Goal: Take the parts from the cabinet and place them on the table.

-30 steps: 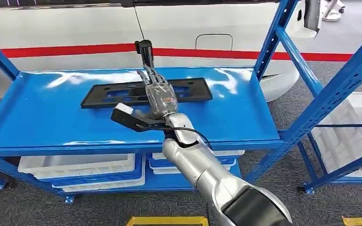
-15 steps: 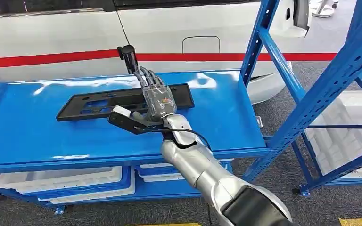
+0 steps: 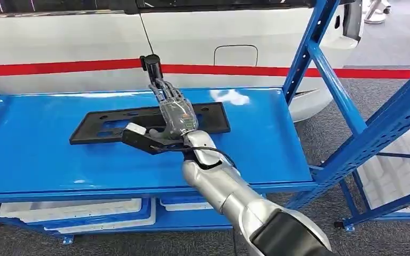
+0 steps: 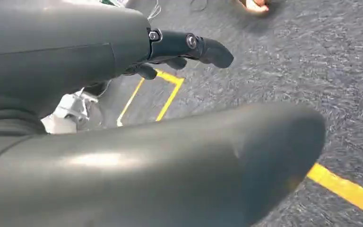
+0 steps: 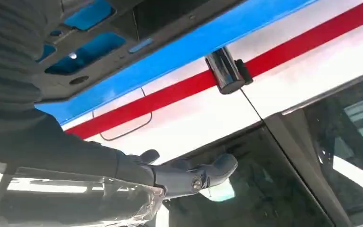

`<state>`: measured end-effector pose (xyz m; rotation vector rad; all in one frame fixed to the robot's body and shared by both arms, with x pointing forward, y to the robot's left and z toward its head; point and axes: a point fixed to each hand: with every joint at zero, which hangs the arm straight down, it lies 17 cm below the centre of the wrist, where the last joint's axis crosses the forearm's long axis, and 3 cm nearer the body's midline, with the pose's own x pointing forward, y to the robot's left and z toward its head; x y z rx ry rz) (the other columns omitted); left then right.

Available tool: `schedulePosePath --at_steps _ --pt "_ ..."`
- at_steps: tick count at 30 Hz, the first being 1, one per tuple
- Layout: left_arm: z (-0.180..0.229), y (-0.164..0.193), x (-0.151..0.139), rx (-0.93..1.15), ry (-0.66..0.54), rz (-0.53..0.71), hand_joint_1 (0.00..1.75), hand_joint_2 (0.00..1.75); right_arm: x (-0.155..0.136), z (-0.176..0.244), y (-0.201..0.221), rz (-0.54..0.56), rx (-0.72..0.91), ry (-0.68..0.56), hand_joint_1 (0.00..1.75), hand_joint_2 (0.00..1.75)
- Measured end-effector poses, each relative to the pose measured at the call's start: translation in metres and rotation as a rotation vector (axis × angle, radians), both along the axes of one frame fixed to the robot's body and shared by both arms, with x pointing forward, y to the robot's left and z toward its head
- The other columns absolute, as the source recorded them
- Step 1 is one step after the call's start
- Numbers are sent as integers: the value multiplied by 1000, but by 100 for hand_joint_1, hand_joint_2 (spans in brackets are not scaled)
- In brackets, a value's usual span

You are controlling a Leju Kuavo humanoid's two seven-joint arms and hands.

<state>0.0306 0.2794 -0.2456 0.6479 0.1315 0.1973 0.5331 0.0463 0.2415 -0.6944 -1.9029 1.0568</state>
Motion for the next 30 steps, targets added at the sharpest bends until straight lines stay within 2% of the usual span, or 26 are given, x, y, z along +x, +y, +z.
schedulePosePath --at_steps 18,30 --pt "1 4 1 12 2 -9 0 0 -11 -4 18 45 -24 7 0 175" --pt "4 3 -3 16 54 -31 0 0 -46 -57 48 122 -121 110 0 175"
